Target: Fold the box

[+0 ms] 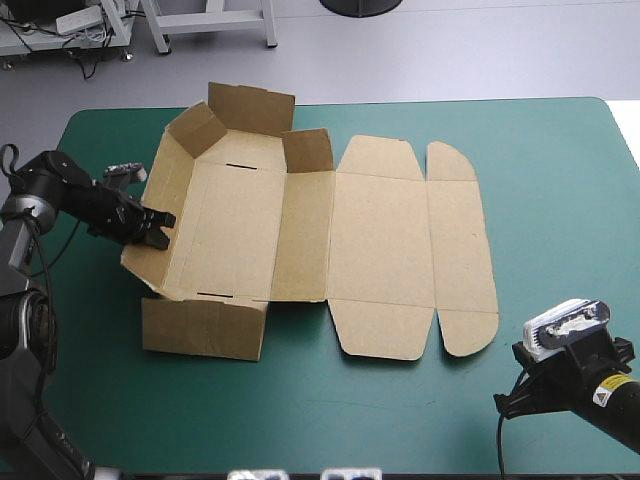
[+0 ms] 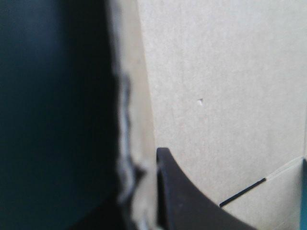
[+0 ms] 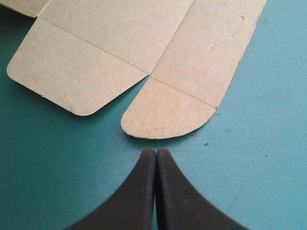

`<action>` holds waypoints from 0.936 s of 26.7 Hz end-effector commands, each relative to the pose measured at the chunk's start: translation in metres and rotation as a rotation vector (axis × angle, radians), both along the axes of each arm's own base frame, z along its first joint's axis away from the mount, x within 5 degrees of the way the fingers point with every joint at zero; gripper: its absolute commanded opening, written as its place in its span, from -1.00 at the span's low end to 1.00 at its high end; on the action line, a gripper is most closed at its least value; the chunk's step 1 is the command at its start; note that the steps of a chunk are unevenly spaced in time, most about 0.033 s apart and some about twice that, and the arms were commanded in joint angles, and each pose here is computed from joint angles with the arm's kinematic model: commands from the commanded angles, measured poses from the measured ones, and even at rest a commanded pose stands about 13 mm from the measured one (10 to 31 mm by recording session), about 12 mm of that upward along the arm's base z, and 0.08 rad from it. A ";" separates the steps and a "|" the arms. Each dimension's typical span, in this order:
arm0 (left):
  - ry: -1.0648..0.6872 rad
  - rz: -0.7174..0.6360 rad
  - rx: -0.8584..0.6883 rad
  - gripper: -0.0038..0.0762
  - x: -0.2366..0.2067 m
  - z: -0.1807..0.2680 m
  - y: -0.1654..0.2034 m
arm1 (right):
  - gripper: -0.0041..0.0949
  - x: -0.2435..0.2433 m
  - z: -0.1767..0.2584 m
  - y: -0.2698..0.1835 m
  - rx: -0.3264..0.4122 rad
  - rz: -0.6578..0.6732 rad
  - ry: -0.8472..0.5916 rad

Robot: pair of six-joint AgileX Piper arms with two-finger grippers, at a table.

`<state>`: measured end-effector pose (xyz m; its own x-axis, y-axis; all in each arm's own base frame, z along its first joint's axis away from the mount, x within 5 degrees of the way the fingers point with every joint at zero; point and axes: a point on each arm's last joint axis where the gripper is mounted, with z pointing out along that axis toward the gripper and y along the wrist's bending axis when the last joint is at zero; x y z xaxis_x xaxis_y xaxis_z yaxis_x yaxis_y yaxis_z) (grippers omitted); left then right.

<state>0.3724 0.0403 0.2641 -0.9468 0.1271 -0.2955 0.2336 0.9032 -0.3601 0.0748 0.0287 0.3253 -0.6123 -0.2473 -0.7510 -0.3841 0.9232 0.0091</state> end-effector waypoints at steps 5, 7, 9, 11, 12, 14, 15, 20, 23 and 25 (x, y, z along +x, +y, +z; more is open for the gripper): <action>-0.419 -0.130 0.038 -0.93 -0.018 0.130 -0.020 | -0.95 0.002 0.019 0.005 0.090 0.008 -0.096; -0.502 -0.167 0.062 -0.93 -0.024 0.153 -0.027 | -0.95 0.002 0.026 0.006 0.103 0.009 -0.127; -0.581 -0.199 0.083 -0.93 -0.031 0.175 -0.035 | -0.95 0.001 0.033 0.006 0.112 0.010 -0.151; -0.658 -0.257 0.115 -0.93 -0.039 0.194 -0.046 | -0.95 -0.001 0.042 0.006 0.122 0.020 -0.183; -0.740 -0.341 0.159 -0.93 -0.048 0.211 -0.059 | -0.95 -0.003 0.051 0.006 0.116 0.037 -0.221; -0.822 -0.472 0.220 -0.93 -0.063 0.229 -0.080 | -0.95 -0.007 0.065 0.007 0.136 0.047 -0.269; -0.837 -0.493 0.231 -0.93 -0.066 0.233 -0.085 | -0.95 -0.008 0.067 0.007 0.133 0.053 -0.280; -0.871 -0.608 0.376 -0.93 -0.085 0.242 -0.114 | -0.95 -0.012 0.088 0.006 0.142 0.061 -0.378; -0.862 -0.657 0.514 -0.93 -0.092 0.241 -0.130 | -0.95 -0.012 0.094 0.006 0.151 0.049 -0.426; -0.865 -0.737 0.570 -0.93 -0.099 0.237 -0.151 | -0.95 -0.008 0.094 0.006 0.152 0.046 -0.423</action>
<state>0.3008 -0.0991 0.4855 -0.1819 0.8140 -0.5517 0.7125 0.4957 0.4966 0.0628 0.0342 0.4046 -0.3160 -0.1725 -0.9330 -0.4353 0.9001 -0.0190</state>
